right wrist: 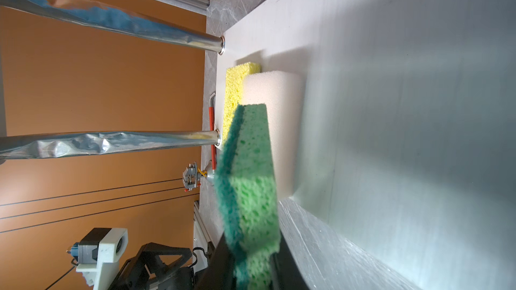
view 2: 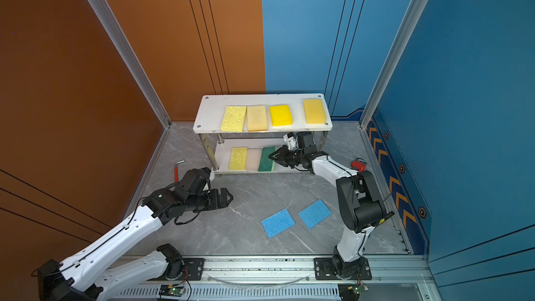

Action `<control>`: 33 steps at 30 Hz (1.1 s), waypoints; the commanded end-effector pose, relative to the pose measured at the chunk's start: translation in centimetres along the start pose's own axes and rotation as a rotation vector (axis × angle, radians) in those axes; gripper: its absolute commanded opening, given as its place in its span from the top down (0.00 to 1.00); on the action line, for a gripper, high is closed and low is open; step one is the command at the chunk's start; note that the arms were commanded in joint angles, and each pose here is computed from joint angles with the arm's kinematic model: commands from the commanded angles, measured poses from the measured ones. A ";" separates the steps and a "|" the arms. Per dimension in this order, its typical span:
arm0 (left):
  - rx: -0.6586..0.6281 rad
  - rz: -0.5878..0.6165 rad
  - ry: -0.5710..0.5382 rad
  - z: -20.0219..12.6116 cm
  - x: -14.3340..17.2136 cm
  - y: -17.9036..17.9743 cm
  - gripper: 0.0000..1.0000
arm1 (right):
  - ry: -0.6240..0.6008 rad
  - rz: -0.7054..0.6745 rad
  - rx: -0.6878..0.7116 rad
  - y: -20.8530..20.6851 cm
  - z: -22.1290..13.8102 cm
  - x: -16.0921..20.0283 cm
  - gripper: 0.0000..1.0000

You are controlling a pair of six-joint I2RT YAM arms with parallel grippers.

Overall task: Arrange cleaning sponges on a shelf
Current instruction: Place the cleaning sponge at the shelf.

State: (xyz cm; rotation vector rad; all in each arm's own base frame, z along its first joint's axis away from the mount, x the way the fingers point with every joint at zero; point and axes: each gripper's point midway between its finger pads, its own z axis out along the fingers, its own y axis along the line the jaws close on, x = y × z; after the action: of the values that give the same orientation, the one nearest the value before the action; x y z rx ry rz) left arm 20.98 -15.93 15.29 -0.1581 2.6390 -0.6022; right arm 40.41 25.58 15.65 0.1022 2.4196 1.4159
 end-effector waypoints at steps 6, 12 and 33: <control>-0.014 -0.040 0.029 0.2 0.6 1.2 0.02 | 0.056 0.002 0.013 -1.4 -0.4 -0.9 0.79; -0.019 -0.055 0.025 0.2 0.7 1.5 0.02 | 0.078 0.013 0.034 -2.7 0.2 -0.8 0.77; -0.046 -0.104 0.014 -0.5 1.7 3.5 0.02 | 0.057 0.025 0.079 -4.3 2.5 -4.2 0.75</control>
State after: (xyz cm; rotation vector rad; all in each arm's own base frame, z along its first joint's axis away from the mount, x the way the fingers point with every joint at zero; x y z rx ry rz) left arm 20.07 -13.70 14.52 -0.2769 2.6321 -0.6034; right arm 44.93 24.88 12.25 0.1083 2.5213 1.3901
